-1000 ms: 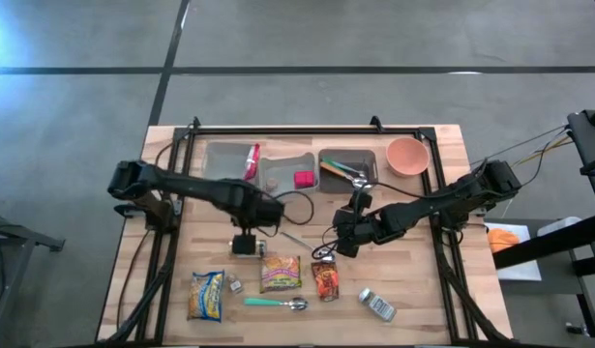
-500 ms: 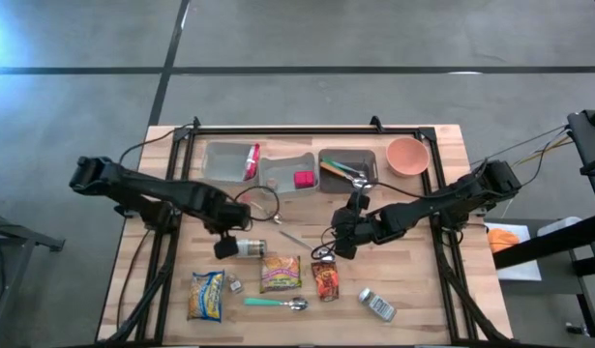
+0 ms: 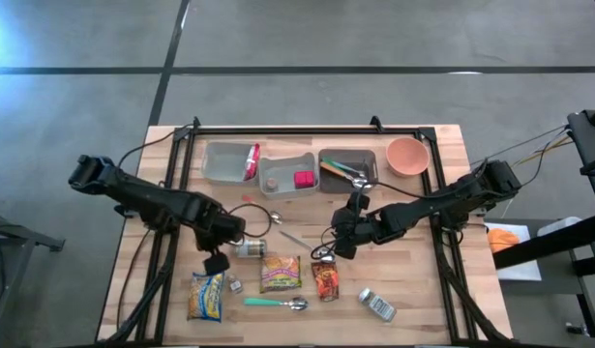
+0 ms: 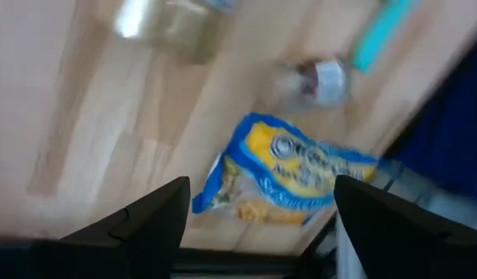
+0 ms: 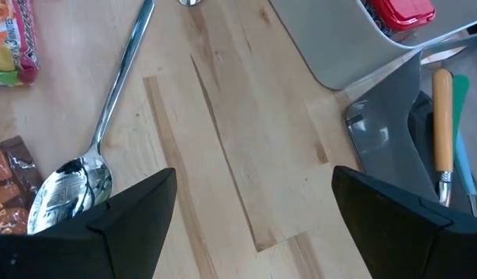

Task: Pick & Place Food Item
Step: Put the blue noodle pack into the left gray bin

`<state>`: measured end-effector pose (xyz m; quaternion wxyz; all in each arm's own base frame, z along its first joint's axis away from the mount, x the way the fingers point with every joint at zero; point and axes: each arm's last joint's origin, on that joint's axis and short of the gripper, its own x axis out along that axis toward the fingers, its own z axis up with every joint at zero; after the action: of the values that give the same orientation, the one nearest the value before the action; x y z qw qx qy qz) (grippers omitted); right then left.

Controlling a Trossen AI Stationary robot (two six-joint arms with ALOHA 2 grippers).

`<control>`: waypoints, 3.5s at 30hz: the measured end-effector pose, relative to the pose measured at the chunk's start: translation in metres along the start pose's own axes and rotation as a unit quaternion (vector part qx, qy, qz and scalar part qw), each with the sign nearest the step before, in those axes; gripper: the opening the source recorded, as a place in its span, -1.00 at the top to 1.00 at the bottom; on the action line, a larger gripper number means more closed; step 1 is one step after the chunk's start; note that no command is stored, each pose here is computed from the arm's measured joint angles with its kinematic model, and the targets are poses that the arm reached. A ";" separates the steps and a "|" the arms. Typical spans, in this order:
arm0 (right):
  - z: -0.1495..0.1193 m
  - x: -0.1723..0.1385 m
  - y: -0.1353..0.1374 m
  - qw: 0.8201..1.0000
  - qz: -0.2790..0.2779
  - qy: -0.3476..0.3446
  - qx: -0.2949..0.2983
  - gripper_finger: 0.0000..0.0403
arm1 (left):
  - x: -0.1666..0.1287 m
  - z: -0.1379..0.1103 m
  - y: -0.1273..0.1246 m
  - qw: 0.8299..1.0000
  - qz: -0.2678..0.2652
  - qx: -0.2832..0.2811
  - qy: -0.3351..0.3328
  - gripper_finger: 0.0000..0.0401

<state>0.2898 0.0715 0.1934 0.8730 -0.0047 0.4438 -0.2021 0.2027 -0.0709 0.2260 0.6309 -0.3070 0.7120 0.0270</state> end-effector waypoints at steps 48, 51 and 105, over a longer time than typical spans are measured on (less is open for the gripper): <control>-0.007 0.003 0.000 0.999 0.020 0.020 -0.018 -0.70 | 0.074 0.004 -0.005 0.905 0.060 -0.422 0.019 -0.52; -0.007 0.003 0.000 0.999 0.020 0.020 -0.018 -0.70 | 0.074 0.004 -0.005 0.908 0.060 -0.414 0.019 -0.34; -0.007 0.003 0.000 0.999 0.019 0.021 -0.018 -0.70 | 0.021 -0.001 -0.029 0.934 0.154 -0.324 0.011 1.00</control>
<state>0.2858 0.0719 0.1864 0.8672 -0.0080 0.4652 -0.1771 0.2149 -0.1031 0.2171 0.4775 -0.3813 0.7103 0.3494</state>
